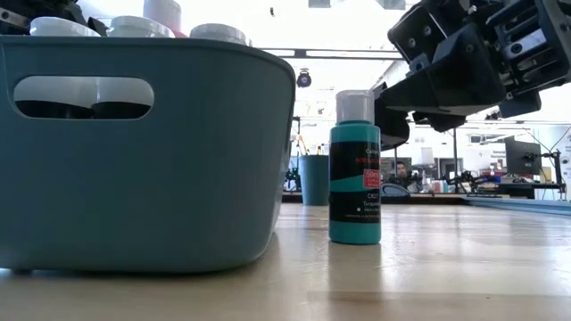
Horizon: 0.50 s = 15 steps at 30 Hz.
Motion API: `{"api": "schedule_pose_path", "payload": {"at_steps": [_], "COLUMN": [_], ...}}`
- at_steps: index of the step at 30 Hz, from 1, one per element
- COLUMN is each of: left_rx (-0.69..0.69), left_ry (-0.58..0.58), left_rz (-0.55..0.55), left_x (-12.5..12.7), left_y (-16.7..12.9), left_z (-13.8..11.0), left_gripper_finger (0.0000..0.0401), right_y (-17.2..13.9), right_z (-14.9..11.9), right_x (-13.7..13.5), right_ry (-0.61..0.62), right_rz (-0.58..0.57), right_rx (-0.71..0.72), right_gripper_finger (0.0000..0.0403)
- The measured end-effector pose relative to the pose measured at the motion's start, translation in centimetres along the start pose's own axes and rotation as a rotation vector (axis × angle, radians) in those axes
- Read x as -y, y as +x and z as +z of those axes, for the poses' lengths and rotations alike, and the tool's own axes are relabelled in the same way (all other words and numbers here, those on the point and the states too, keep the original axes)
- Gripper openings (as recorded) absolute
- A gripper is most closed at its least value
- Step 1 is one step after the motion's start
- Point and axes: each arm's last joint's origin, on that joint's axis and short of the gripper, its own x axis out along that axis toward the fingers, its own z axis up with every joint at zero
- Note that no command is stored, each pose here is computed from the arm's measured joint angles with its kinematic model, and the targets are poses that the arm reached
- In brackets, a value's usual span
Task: Pick & Place Paint Supplies
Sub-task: Put the green paint bottle into the green bin
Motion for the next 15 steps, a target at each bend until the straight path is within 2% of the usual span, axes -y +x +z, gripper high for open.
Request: {"api": "schedule_pose_path", "payload": {"at_steps": [15], "left_rx": [0.0], "left_ry": [0.001], "left_rz": [0.001], "left_x": [0.0], "left_y": [0.0], "left_z": [0.0], "left_gripper_finger": [0.0], "right_y": [0.11], "right_z": [0.0], "right_x": [-0.58], "right_ry": [-0.024], "right_rz": [-0.037], "right_rx": [0.01], "right_gripper_finger": [0.0238]}}
